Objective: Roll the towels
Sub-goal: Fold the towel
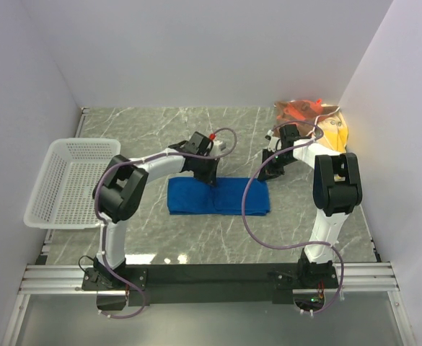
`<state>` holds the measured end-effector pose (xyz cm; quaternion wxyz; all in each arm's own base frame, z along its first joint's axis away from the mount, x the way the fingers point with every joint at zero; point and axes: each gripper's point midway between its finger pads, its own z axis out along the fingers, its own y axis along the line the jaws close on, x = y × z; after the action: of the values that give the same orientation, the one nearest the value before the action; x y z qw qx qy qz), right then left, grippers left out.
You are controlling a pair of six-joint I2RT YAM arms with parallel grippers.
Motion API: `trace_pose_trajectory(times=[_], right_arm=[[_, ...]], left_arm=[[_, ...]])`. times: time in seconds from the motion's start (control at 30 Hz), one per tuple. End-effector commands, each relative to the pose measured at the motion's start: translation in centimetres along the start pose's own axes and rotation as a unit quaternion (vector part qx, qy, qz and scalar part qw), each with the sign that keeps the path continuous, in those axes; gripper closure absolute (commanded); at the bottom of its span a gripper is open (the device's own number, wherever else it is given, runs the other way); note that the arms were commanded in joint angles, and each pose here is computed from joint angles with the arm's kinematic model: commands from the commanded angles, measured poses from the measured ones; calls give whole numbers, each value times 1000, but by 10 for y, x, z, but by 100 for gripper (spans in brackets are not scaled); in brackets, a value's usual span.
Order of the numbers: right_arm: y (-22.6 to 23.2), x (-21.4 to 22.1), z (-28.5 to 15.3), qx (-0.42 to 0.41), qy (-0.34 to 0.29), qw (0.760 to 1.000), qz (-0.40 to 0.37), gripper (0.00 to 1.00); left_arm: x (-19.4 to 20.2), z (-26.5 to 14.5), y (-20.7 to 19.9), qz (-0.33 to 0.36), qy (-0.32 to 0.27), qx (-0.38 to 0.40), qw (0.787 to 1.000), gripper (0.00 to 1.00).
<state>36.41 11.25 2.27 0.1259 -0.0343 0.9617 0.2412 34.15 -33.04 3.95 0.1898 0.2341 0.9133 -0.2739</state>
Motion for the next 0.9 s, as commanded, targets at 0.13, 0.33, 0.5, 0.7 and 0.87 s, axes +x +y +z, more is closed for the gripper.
trace_pose_trajectory(times=[0.13, 0.33, 0.5, 0.7, 0.87], right_arm=[[-13, -4, 5, 27, -2, 1000, 5, 83], [7, -10, -7, -18, -16, 1000, -16, 72], [22, -28, -32, -24, -39, 998, -51, 69], [16, -39, -40, 2, -32, 995, -90, 50], [12, -29, -24, 5, 27, 992, -123, 50]], left_arm=[[-7, -36, 28, -14, -41, -43, 998, 100], [-23, -36, 21, 6, -51, -22, 998, 50], [-27, -61, 11, 28, -63, -19, 997, 52], [5, -82, 22, 15, -44, -25, 999, 53], [36, -89, 32, -15, 11, 4, 1000, 59]])
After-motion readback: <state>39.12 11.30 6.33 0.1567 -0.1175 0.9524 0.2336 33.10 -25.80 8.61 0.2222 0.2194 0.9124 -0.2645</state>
